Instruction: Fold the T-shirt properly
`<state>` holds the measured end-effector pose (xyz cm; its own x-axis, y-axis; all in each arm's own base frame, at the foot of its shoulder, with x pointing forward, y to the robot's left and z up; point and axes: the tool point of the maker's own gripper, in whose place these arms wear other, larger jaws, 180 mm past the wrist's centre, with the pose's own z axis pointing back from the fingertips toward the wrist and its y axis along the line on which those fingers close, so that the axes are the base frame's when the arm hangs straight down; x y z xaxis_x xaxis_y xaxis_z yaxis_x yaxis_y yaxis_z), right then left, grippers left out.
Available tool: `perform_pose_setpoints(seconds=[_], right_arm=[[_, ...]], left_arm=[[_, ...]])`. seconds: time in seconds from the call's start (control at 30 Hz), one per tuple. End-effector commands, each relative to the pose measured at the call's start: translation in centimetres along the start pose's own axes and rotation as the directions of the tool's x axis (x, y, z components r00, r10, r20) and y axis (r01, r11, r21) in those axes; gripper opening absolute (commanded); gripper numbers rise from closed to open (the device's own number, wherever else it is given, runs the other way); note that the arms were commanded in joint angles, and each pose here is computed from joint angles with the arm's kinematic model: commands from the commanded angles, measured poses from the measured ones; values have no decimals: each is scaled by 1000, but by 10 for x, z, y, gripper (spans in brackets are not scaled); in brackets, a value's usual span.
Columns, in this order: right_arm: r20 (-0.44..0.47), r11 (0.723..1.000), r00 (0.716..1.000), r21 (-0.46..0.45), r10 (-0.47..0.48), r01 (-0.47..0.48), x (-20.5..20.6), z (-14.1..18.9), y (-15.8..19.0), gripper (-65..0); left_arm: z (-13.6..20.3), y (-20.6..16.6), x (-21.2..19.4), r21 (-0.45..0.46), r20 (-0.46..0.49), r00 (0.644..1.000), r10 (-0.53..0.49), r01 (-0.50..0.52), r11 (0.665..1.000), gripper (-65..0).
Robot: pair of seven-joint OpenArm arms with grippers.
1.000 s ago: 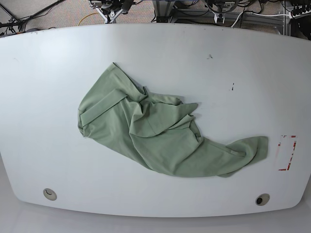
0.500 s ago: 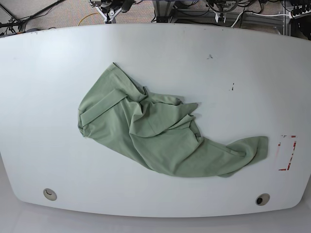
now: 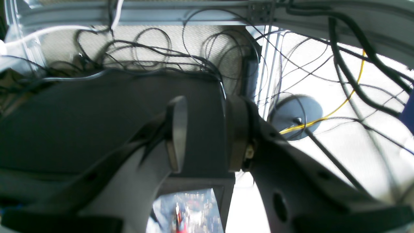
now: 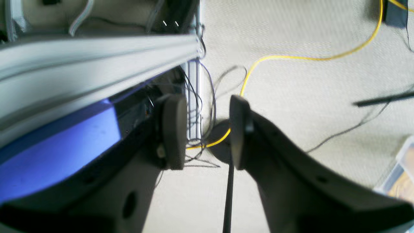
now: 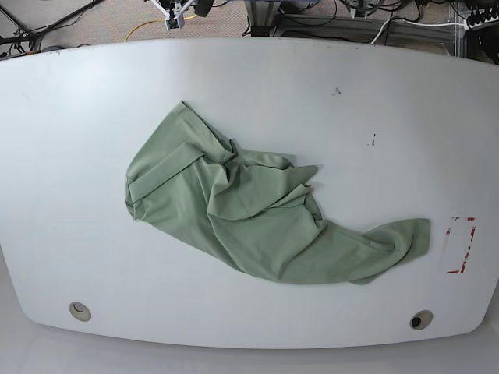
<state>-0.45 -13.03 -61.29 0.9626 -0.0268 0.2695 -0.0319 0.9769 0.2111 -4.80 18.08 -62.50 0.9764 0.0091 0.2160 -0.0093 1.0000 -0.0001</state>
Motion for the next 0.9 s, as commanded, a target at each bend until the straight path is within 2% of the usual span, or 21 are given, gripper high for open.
perform_pose_setpoints(seconds=[0.0, 0.23, 0.57, 0.67, 0.8, 0.87], right_arm=[[9, 1000, 1000, -5, 9, -9, -9, 13, -1, -441], [51, 999, 998, -12, 45, -44, -15, 44, 4, -441], [117, 998, 991, -7, 67, -67, -20, 99, 29, -441], [134, 999, 990, 1, 47, -47, -22, 114, 39, -436], [188, 999, 982, 18, -33, 30, -13, 136, 46, -433], [202, 998, 977, 27, -69, 65, -12, 147, 48, -433]], left_arm=[[11, 4, 5, 8, 43, 999, -13, 12, 1000, -472], [39, 3, 8, 6, 113, 993, -43, 43, 999, -472], [89, 9, 12, 14, 190, 976, -110, 109, 994, -471], [107, 16, 17, 32, 215, 968, -125, 121, 992, -421], [128, 33, 32, 80, 262, 955, -138, 121, 989, -274], [138, 36, 32, 90, 268, 953, -145, 125, 988, -232]])
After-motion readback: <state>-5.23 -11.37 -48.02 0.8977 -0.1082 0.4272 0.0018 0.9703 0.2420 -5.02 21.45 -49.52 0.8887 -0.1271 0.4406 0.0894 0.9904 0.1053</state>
